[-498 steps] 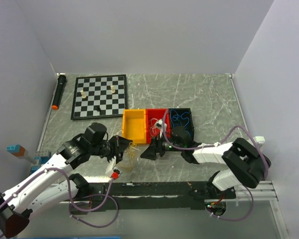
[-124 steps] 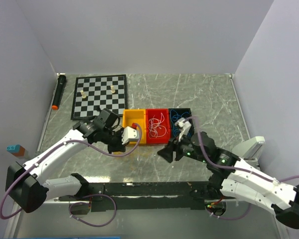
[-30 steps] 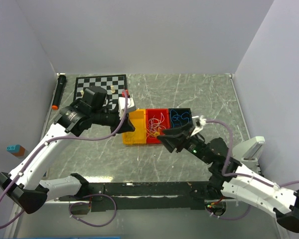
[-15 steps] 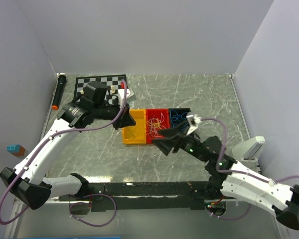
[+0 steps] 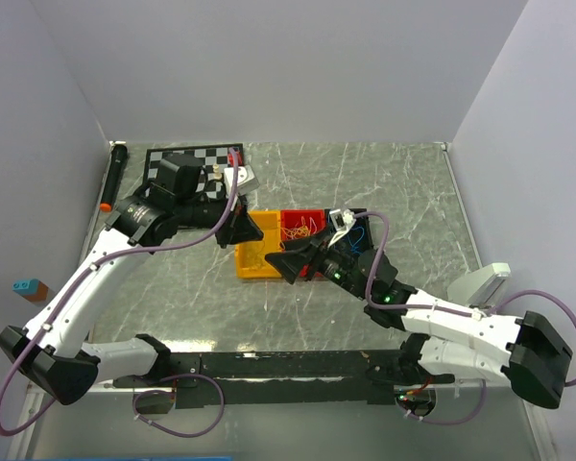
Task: Untangle the cables
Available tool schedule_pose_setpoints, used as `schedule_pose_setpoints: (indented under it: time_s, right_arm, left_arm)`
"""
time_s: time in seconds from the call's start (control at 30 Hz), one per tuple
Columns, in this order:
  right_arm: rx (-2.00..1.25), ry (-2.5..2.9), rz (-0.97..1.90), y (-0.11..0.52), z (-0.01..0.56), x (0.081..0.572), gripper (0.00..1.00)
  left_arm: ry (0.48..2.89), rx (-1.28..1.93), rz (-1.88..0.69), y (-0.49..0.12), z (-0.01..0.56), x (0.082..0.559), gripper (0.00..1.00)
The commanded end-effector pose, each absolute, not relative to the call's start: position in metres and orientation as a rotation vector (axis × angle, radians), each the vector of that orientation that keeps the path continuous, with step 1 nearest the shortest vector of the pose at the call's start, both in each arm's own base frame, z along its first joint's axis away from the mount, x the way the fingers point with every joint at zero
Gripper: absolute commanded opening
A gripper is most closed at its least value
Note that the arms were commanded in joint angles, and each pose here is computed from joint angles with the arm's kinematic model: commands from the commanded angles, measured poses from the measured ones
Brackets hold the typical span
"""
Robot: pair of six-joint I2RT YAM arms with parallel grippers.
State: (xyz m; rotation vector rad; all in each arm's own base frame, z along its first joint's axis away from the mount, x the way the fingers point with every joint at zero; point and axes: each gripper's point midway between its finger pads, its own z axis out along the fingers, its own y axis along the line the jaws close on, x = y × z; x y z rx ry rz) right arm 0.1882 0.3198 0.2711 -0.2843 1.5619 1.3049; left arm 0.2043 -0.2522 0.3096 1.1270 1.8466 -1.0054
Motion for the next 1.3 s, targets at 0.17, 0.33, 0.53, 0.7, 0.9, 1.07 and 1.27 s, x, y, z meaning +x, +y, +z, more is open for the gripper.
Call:
schedule_pose_setpoints:
  time_s: [0.17, 0.33, 0.53, 0.7, 0.9, 1.07, 1.27]
  right_arm:
    - [-0.102, 1.379, 1.394, 0.318, 0.325, 0.203, 0.75]
    - [-0.085, 1.408, 1.397, 0.322, 0.323, 0.206, 0.38]
    - [-0.1, 1.437, 1.354, 0.316, 0.322, 0.205, 0.0]
    - [-0.129, 1.492, 1.249, 0.287, 0.306, 0.195, 0.0]
    - [0.018, 1.573, 0.99, 0.204, 0.284, 0.191, 0.0]
    - [0.134, 1.564, 0.797, 0.146, 0.29, 0.192, 0.0]
    - [0.248, 1.484, 0.653, 0.104, 0.324, 0.197, 0.0]
  left_arm:
    - [1.774, 1.148, -1.056, -0.252, 0.326, 0.191, 0.01]
    - [1.777, 1.141, -1.052, -0.251, 0.323, 0.19, 0.01]
    - [1.776, 1.144, -1.02, -0.248, 0.321, 0.192, 0.01]
    - [1.8, 1.122, -0.905, -0.24, 0.317, 0.205, 0.01]
    - [1.838, 1.047, -0.74, -0.22, 0.321, 0.229, 0.01]
    - [1.794, 0.984, -0.714, -0.21, 0.335, 0.235, 0.01]
    - [1.799, 1.013, -0.721, -0.207, 0.335, 0.225, 0.01]
